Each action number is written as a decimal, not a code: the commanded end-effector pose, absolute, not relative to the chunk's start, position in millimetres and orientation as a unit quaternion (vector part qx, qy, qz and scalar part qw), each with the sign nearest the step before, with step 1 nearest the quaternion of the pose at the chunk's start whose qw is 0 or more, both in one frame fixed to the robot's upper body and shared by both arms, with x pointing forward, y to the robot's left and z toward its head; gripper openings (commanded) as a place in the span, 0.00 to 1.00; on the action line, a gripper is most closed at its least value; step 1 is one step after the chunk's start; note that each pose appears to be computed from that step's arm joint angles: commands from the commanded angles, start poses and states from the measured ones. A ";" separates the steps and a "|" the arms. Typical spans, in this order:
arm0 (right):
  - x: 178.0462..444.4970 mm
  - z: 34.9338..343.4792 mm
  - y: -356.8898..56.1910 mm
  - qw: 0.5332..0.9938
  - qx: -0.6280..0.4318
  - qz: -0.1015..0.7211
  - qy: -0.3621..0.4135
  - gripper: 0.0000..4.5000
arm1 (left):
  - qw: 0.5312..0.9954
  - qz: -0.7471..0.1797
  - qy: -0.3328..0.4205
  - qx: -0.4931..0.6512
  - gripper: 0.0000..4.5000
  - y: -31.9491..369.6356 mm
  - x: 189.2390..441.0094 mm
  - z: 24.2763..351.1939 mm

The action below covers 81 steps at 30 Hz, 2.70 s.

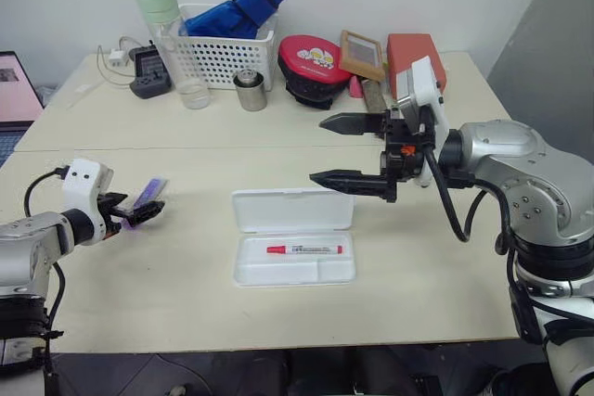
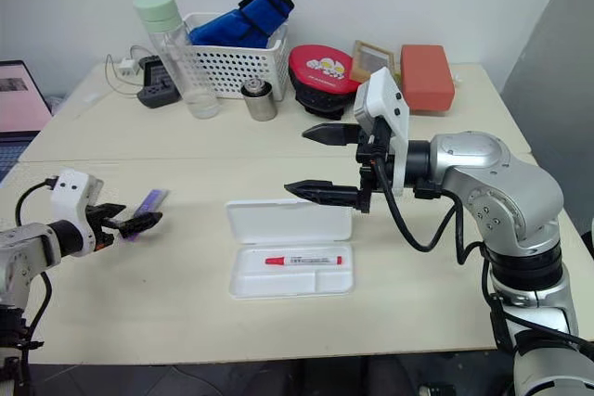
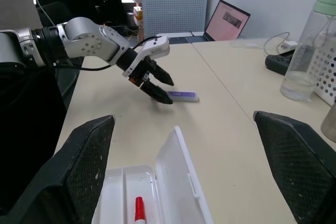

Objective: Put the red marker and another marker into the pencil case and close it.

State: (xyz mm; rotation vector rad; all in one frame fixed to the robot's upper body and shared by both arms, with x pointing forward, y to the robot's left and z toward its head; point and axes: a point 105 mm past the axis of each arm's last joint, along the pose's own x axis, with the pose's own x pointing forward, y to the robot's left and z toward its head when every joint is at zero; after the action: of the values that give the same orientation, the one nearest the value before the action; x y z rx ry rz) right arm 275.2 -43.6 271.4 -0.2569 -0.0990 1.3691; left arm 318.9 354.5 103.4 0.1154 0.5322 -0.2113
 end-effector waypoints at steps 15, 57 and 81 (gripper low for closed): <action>268.7 285.4 -47.5 0.771 -0.137 0.618 -0.071 1.00 | 0.946 -0.117 0.296 0.062 0.64 360.6 318.2 88.1; 217.7 269.6 -107.3 0.765 -0.176 0.618 -0.039 1.00 | 0.742 -0.591 0.185 0.258 0.27 156.9 242.9 169.7; 212.5 256.6 -103.8 0.782 -0.169 0.599 -0.022 1.00 | 0.647 -0.656 0.225 0.317 0.27 148.1 254.0 106.6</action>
State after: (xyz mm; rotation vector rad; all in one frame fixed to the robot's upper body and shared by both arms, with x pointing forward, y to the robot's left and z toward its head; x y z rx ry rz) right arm 218.6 -104.6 248.5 -0.3390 0.0007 1.2959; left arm 251.4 150.7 100.7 0.6988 0.5387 -1.4811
